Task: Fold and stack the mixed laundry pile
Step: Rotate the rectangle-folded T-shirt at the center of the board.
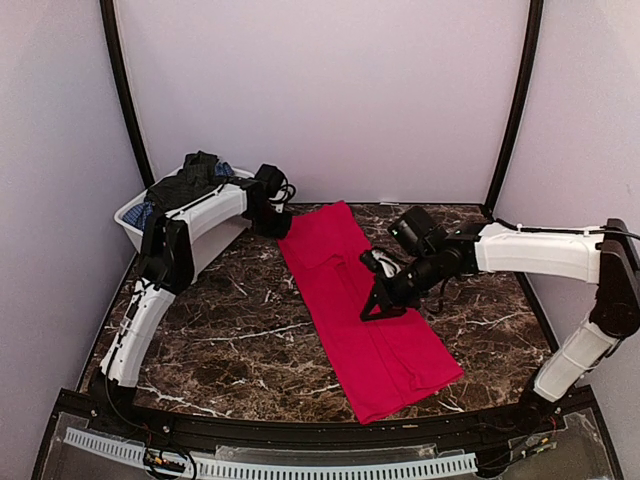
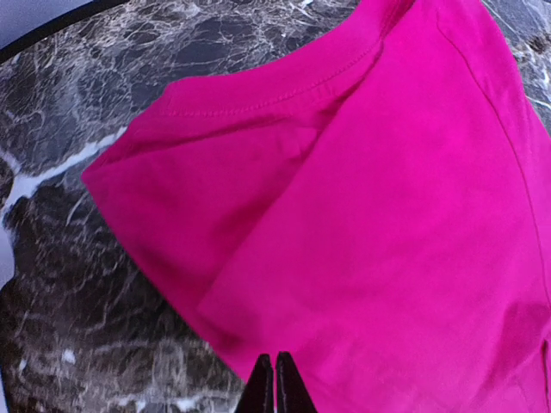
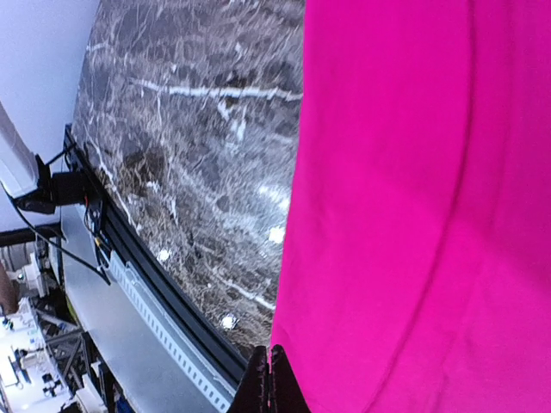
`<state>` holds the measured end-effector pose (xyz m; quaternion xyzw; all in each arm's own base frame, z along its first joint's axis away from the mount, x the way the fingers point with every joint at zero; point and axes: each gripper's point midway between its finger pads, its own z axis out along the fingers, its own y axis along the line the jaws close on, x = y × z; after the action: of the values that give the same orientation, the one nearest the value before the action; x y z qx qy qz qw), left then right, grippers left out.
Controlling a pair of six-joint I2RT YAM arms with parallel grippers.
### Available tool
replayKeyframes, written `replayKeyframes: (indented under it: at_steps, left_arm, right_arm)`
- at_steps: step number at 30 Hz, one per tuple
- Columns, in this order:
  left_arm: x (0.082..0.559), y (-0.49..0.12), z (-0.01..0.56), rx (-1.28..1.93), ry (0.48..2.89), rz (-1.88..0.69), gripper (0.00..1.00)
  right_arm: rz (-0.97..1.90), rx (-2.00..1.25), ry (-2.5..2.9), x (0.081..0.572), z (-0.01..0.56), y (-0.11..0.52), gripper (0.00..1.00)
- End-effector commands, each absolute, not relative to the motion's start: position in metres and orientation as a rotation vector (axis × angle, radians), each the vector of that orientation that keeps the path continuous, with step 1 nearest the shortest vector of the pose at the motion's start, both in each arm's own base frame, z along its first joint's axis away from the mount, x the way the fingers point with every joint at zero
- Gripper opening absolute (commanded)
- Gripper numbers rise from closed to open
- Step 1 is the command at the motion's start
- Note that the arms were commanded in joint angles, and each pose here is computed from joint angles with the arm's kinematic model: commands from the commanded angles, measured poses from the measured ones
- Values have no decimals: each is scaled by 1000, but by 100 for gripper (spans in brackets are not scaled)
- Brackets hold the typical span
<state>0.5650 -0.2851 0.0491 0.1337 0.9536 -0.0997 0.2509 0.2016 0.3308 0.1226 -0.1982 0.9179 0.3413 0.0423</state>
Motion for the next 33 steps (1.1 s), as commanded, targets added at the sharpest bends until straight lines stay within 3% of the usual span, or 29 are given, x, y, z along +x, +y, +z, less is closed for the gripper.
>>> replayKeyframes:
  at_steps: [1,5,10,15,22,26,33]
  left_arm:
    - [535,-302,152,397,2470,-418,3]
    - [499,-316,143,427,2514,-433,2]
    - [454,-348,102,513,2588,-457,1]
    - [444,-349,62,473,2661,-461,0]
    - [453,-336,12,489,2744,-341,0]
    - [481,-322,8,473,2737,-274,0]
    - [541,-299,28,439,2657,-269,0]
  right_arm:
    - [841,-503,2808,241,119,281,1]
    - [537,-500,2892,250,93,243,0]
    - [562,-509,2979,235,68,242,0]
    - [585,-559,3048,212,45,254,0]
    - [672,-666,3115,171,18,295,0]
    - [807,-663,3100,166,15,337,0]
    - [1160,-824,2864,182,81,444,0]
